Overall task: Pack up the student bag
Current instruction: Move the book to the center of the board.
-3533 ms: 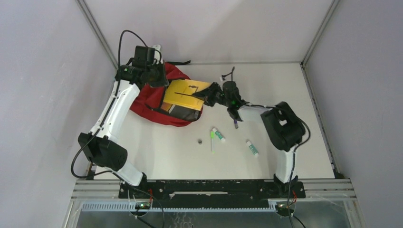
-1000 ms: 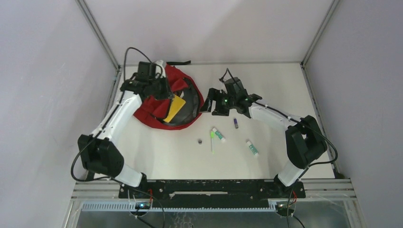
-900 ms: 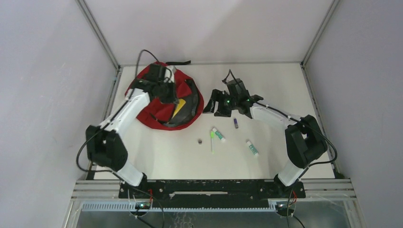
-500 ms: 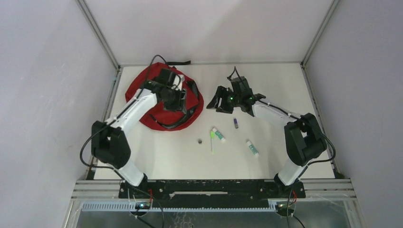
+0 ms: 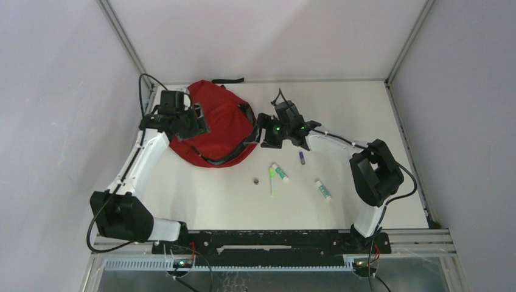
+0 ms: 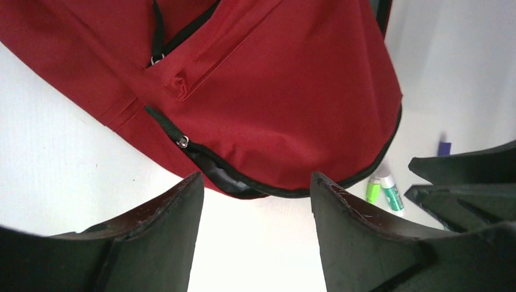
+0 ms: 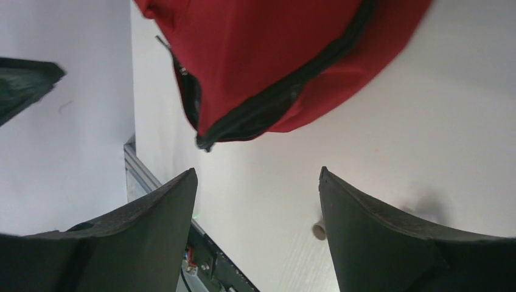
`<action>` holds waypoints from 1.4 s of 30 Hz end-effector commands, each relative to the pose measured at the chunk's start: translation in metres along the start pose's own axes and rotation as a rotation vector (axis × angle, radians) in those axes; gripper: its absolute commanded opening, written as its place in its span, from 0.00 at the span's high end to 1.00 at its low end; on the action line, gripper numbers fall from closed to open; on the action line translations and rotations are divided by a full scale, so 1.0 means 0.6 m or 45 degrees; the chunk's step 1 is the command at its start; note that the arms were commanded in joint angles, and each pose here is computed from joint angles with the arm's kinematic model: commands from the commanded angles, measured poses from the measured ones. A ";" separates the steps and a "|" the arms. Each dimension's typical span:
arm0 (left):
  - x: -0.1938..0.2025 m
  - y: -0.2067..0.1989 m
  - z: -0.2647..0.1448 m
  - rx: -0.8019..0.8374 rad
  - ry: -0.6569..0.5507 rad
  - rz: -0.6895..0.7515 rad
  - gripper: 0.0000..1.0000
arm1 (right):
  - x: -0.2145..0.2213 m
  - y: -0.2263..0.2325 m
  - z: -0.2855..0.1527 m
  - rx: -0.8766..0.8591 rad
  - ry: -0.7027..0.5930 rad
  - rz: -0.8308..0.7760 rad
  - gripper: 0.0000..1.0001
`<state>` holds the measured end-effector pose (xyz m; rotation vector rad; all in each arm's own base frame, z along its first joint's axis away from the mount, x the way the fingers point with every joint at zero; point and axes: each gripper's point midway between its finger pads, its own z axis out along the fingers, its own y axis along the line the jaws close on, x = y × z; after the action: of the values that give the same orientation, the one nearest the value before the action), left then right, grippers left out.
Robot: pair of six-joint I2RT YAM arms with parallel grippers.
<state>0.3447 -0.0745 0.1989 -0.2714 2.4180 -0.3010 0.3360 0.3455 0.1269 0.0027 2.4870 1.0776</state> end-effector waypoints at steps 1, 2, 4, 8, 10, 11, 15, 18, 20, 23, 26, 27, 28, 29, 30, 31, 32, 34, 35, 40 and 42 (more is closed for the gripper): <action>-0.012 0.022 0.010 -0.064 -0.050 -0.089 0.31 | -0.034 0.073 -0.006 -0.118 -0.105 -0.026 0.17; -0.017 0.025 0.012 -0.067 -0.057 -0.091 0.32 | -0.033 0.074 -0.001 -0.116 -0.098 -0.022 0.17; -0.039 0.032 0.023 -0.099 -0.092 -0.063 0.31 | -0.028 0.069 0.016 -0.087 -0.074 -0.024 0.16; -0.076 0.033 0.093 -0.122 -0.009 0.001 0.31 | -0.013 0.028 0.061 -0.002 0.000 0.027 0.20; -0.083 0.013 0.122 -0.048 0.042 0.024 0.31 | -0.005 0.005 0.076 0.032 0.027 0.051 0.29; -0.085 0.007 0.134 -0.021 0.057 0.030 0.31 | -0.003 -0.002 0.079 0.043 0.031 0.055 0.34; -0.087 0.015 0.173 -0.043 0.089 0.081 0.32 | -0.007 -0.013 0.086 0.036 0.032 0.062 0.61; -0.081 0.021 0.191 -0.054 0.119 0.122 0.41 | -0.022 -0.025 0.085 0.037 0.014 0.069 0.83; -0.076 0.017 0.193 -0.043 0.128 0.136 0.56 | -0.034 -0.040 0.084 0.047 0.005 0.097 1.00; -0.071 -0.001 0.193 -0.015 0.124 0.167 0.86 | -0.055 -0.066 0.074 0.071 -0.012 0.145 1.00; -0.068 -0.024 0.198 0.004 0.127 0.214 1.00 | -0.071 -0.087 0.055 0.097 -0.057 0.165 1.00; -0.069 -0.029 0.200 -0.014 0.125 0.242 1.00 | -0.077 -0.091 0.047 0.100 -0.075 0.167 1.00; -0.065 -0.039 0.203 -0.031 0.131 0.283 1.00 | -0.079 -0.097 0.041 0.111 -0.084 0.168 1.00; -0.065 -0.043 0.205 -0.043 0.136 0.302 1.00 | -0.081 -0.102 0.035 0.121 -0.092 0.162 1.00; -0.058 -0.062 0.207 -0.028 0.148 0.340 1.00 | -0.083 -0.109 0.030 0.138 -0.098 0.161 1.00; -0.053 -0.075 0.208 -0.017 0.160 0.363 1.00 | -0.083 -0.118 0.025 0.161 -0.102 0.162 1.00; -0.048 -0.091 0.209 0.006 0.164 0.377 1.00 | -0.082 -0.127 0.020 0.179 -0.106 0.168 1.00; -0.033 -0.131 0.209 0.091 0.179 0.403 1.00 | -0.083 -0.144 0.011 0.197 -0.116 0.189 1.00; -0.027 -0.151 0.208 0.129 0.181 0.413 1.00 | -0.085 -0.152 0.008 0.202 -0.124 0.200 1.00; -0.009 -0.215 0.185 0.250 0.188 0.432 1.00 | -0.086 -0.180 -0.004 0.251 -0.127 0.199 1.00; -0.016 -0.220 0.167 0.259 0.167 0.409 0.98 | -0.089 -0.183 -0.013 0.272 -0.138 0.169 1.00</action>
<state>0.4272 -0.2012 0.1247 0.2513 2.5764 -0.3425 0.3927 0.2744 0.0578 0.3201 2.5728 0.9226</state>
